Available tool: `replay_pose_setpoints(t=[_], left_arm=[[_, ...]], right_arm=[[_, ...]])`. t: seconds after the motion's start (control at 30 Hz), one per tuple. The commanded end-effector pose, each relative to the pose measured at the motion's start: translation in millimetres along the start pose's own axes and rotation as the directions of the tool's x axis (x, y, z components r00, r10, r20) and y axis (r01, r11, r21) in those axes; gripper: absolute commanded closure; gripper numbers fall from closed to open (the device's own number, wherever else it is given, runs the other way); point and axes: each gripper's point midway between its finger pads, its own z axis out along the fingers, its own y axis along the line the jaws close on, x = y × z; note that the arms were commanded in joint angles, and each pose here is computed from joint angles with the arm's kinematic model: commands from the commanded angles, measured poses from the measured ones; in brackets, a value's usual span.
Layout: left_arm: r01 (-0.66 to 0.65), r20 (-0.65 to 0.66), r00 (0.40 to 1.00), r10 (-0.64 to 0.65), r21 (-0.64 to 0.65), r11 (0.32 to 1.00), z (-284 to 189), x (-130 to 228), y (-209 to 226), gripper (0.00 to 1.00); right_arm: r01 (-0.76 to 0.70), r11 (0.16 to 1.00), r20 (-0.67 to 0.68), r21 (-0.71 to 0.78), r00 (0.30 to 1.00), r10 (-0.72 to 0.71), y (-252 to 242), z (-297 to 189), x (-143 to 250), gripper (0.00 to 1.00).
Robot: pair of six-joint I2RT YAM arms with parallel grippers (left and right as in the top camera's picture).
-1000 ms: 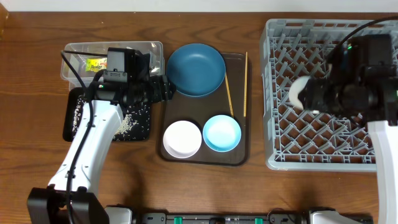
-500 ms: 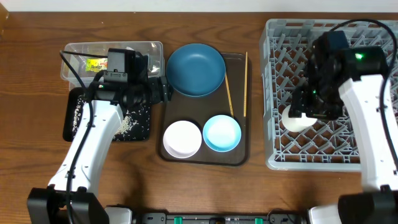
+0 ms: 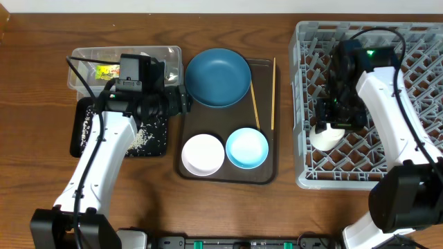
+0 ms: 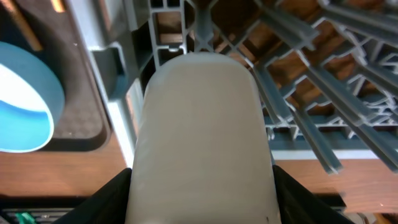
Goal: Sort waste into correct bins and load items into the dishwasher rack
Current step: 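Carry the cup right and place it upside down in the rack, then move the right gripper to the blue plate rim and grasp it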
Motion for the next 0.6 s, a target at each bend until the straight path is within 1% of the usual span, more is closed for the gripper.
replay_pose_setpoints(t=[0.0,0.1,0.13,0.17,0.2,0.27,0.33,0.43,0.57], left_arm=[[-0.004,-0.002,1.000,0.004,-0.017,1.000,0.9,-0.9,4.2,0.18],[-0.004,-0.002,1.000,0.004,-0.017,1.000,0.9,-0.9,4.2,0.18],[-0.004,-0.003,1.000,0.004,-0.017,1.000,0.9,-0.8,4.2,0.18],[-0.004,-0.003,1.000,0.004,-0.017,1.000,0.9,-0.8,4.2,0.18],[-0.004,-0.003,1.000,0.004,-0.017,1.000,0.9,-0.8,4.2,0.18],[-0.004,-0.003,1.000,0.004,-0.017,1.000,0.9,-0.6,4.2,0.17],[-0.003,-0.005,1.000,0.003,-0.017,1.000,0.9,-0.2,4.4,0.18],[-0.003,-0.005,1.000,0.003,-0.017,1.000,0.9,-0.1,4.4,0.17],[-0.003,-0.005,1.000,0.003,-0.017,1.000,0.9,-0.3,4.5,0.17]], right_arm=[[0.024,1.000,-0.035,0.005,0.999,-0.023,1.4,16.4,4.9,0.46],[0.024,1.000,-0.038,0.005,0.999,-0.024,1.1,26.9,4.7,0.43],[0.024,1.000,-0.039,0.005,0.999,-0.024,1.0,29.5,4.9,0.40],[0.024,1.000,-0.037,0.005,0.999,-0.023,1.1,30.6,4.4,0.35],[0.024,1.000,-0.034,0.004,0.999,-0.024,1.2,30.9,3.5,0.26],[0.024,1.000,-0.029,0.004,0.999,-0.024,1.4,30.8,2.5,0.16],[0.024,1.000,-0.021,0.003,0.999,-0.024,1.7,29.5,0.7,0.10],[0.024,1.000,-0.001,0.009,1.000,-0.024,0.8,23.4,-3.7,0.09],[0.025,1.000,0.068,-0.002,0.997,-0.025,3.5,-2.6,-14.2,0.09]])
